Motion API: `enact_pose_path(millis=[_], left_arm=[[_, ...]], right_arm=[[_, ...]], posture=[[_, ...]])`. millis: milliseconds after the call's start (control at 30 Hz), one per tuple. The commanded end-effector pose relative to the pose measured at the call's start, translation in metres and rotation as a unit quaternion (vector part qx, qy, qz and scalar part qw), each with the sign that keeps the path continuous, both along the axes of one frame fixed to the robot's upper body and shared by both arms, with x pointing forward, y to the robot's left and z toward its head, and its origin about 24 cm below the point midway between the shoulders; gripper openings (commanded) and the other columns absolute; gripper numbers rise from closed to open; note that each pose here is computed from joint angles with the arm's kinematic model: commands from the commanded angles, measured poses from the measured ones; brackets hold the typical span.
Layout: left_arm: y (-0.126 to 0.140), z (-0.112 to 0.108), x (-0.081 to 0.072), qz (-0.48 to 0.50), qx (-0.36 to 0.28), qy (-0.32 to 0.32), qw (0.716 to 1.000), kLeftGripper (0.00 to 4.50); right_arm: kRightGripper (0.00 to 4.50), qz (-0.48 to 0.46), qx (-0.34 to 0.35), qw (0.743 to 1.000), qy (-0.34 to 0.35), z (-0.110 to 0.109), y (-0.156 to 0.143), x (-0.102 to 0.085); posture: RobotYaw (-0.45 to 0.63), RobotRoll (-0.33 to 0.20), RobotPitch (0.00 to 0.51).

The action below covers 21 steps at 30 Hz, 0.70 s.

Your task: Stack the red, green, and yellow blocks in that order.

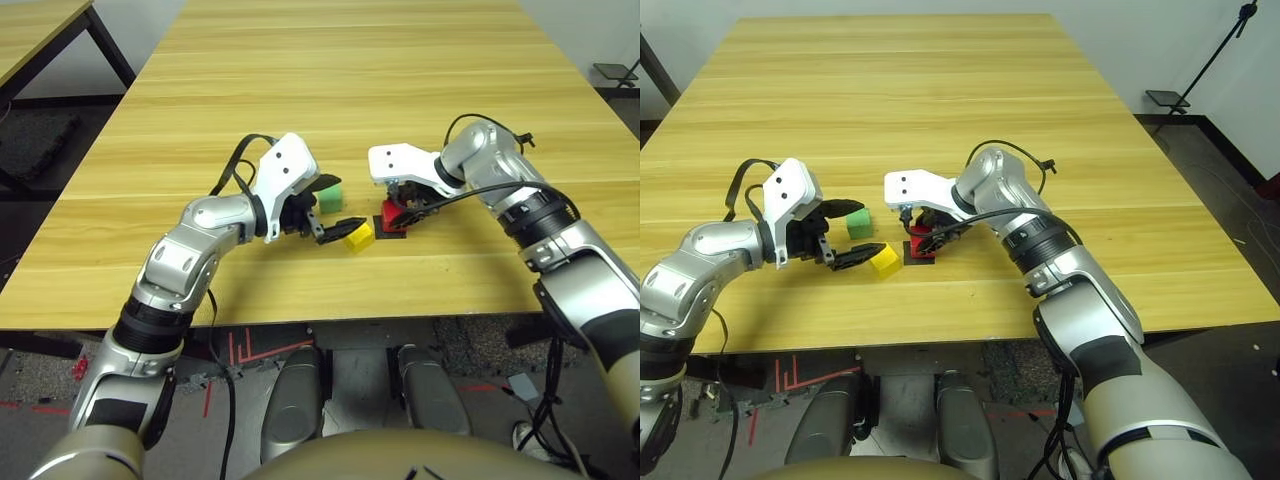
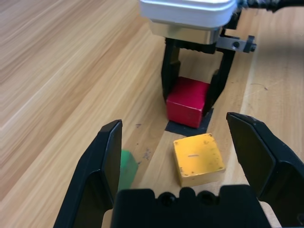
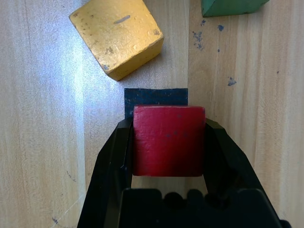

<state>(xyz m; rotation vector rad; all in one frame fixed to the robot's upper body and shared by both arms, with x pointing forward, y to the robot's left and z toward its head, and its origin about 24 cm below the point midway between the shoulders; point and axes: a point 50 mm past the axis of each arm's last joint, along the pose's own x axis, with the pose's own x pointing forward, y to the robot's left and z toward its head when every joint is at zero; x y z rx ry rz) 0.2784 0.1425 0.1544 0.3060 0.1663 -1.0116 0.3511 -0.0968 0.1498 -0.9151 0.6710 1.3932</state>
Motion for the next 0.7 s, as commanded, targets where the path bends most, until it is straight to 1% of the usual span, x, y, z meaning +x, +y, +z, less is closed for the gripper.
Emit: enact_pose_path(millis=[33,133,200,267,333,367,500,600,700], left_arm=[[0.002,-0.001,-0.001,0.007,0.004,-0.001,1.000,4.50],[0.002,0.000,0.002,0.008,0.005,-0.005,1.000,4.50],[0.002,0.002,0.006,0.008,0.006,-0.013,1.000,4.50],[0.003,0.004,0.013,0.003,0.014,-0.021,1.000,4.50],[0.004,0.008,0.023,-0.007,0.025,-0.031,0.999,4.50],[0.003,0.009,0.028,-0.014,0.032,-0.034,0.999,4.50],[0.005,0.010,0.048,-0.045,0.064,-0.031,0.996,4.50],[0.008,0.008,0.061,-0.067,0.091,-0.025,0.993,4.50],[0.012,0.003,0.072,-0.090,0.123,-0.020,0.988,4.50]], right_arm=[[2.04,0.000,0.003,1.000,0.010,-0.005,0.002,-0.001],[2.04,0.003,0.011,1.000,0.014,-0.007,-0.001,-0.001],[2.79,-0.003,0.034,0.999,0.019,-0.006,-0.004,0.001],[3.44,-0.009,0.055,0.998,0.010,0.000,-0.011,0.005],[4.18,-0.028,0.077,0.997,-0.004,0.013,-0.022,0.012],[4.48,-0.034,0.093,0.995,-0.012,0.022,-0.029,0.015],[4.48,-0.067,0.167,0.984,-0.017,0.055,-0.059,0.019],[4.48,-0.078,0.178,0.981,-0.022,0.072,-0.082,0.016],[4.48,-0.090,0.188,0.978,-0.028,0.081,-0.096,0.012]], posture=[[0.51,-0.257,0.110],[0.50,-0.251,0.105],[0.50,-0.251,0.105],[0.47,-0.241,0.096],[0.45,-0.237,0.092],[0.43,-0.231,0.086],[0.36,-0.214,0.067],[0.32,-0.203,0.058],[0.28,-0.193,0.053]])
